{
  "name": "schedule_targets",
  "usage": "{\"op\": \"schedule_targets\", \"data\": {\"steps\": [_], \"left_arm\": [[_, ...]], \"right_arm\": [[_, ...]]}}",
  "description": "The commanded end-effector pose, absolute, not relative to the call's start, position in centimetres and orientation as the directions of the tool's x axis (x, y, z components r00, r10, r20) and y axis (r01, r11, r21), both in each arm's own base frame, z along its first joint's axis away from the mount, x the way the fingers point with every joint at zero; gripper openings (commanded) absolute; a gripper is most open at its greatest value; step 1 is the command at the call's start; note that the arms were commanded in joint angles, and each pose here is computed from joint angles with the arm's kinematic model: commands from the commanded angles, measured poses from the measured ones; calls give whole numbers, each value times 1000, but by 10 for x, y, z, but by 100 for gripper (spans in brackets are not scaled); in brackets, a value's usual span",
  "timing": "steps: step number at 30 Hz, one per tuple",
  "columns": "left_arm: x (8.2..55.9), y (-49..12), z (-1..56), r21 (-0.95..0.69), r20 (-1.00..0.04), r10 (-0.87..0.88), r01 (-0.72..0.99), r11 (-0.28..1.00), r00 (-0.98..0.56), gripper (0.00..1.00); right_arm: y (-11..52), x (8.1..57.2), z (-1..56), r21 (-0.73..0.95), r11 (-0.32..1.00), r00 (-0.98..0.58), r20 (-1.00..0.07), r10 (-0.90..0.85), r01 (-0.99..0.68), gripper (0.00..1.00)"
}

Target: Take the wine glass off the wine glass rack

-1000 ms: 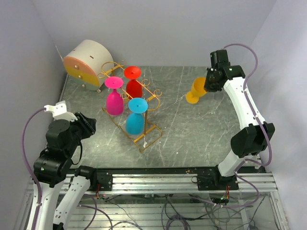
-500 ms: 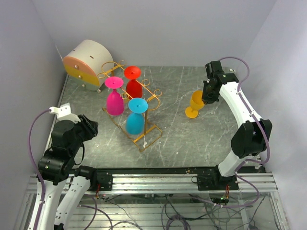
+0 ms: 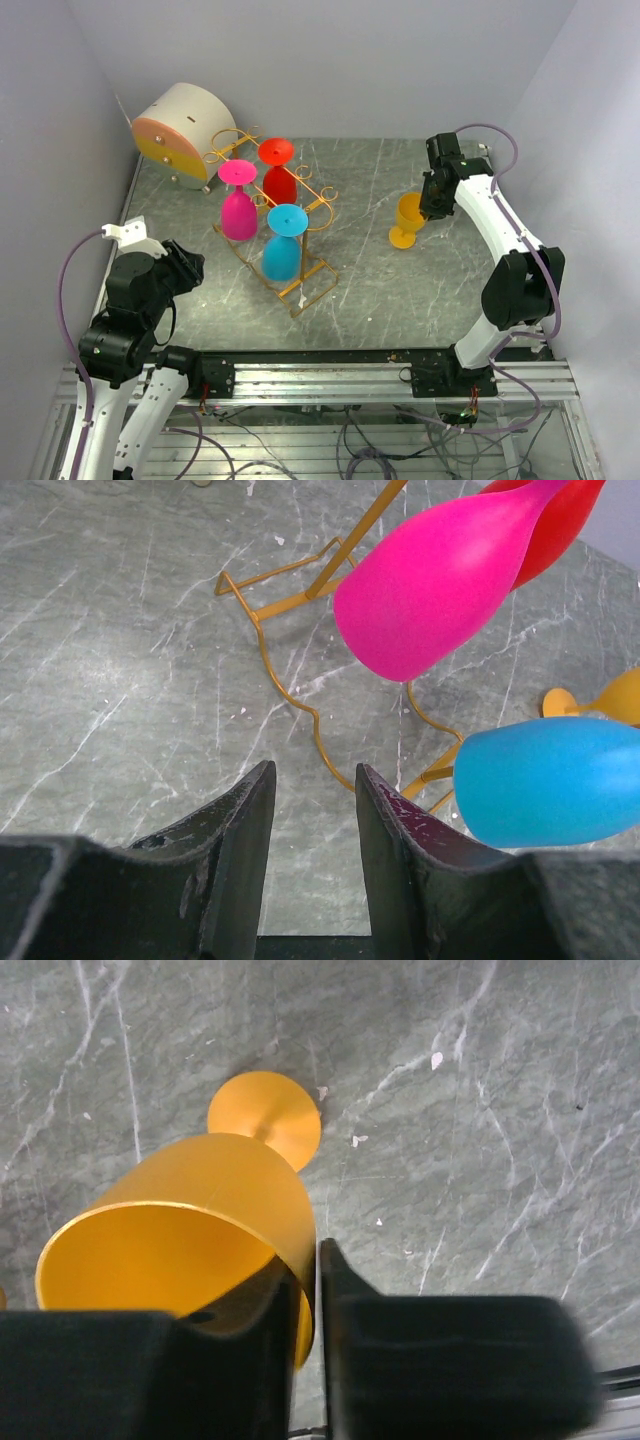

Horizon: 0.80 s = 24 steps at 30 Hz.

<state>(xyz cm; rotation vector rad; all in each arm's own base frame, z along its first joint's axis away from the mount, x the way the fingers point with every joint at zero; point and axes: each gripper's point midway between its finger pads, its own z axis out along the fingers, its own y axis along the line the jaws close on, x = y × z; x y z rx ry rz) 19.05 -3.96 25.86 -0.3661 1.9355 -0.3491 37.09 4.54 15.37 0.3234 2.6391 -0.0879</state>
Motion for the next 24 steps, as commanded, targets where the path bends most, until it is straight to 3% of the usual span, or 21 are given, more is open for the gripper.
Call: {"op": "schedule_targets", "data": {"steps": [1,2,5,13,19,24], "left_arm": [[194,-40,264,-421,-838,-425,-89,903,-344,49],[194,-39,263,-420,-838,-425,-91,903,-344,49],[194,-39,263,-420,-837,-426,-96,903,-345,49],[194,-38,262,-420,-835,-429,-103,901,-344,49],[195,-38,260,-418,-833,-428,-108,902,-351,48],[197,-39,261,-421,-830,-430,-108,901,-354,48]], "right_arm": [[42,380,159,0,963,-832,-505,232,269,26],[42,381,161,2,963,-830,-507,232,268,34],[39,383,172,-2,959,-814,-528,241,285,43],[48,380,238,103,960,-732,-628,265,259,45],[129,358,327,460,878,-674,-692,258,-135,51],[202,317,384,572,693,-679,-717,161,-440,51]]}}
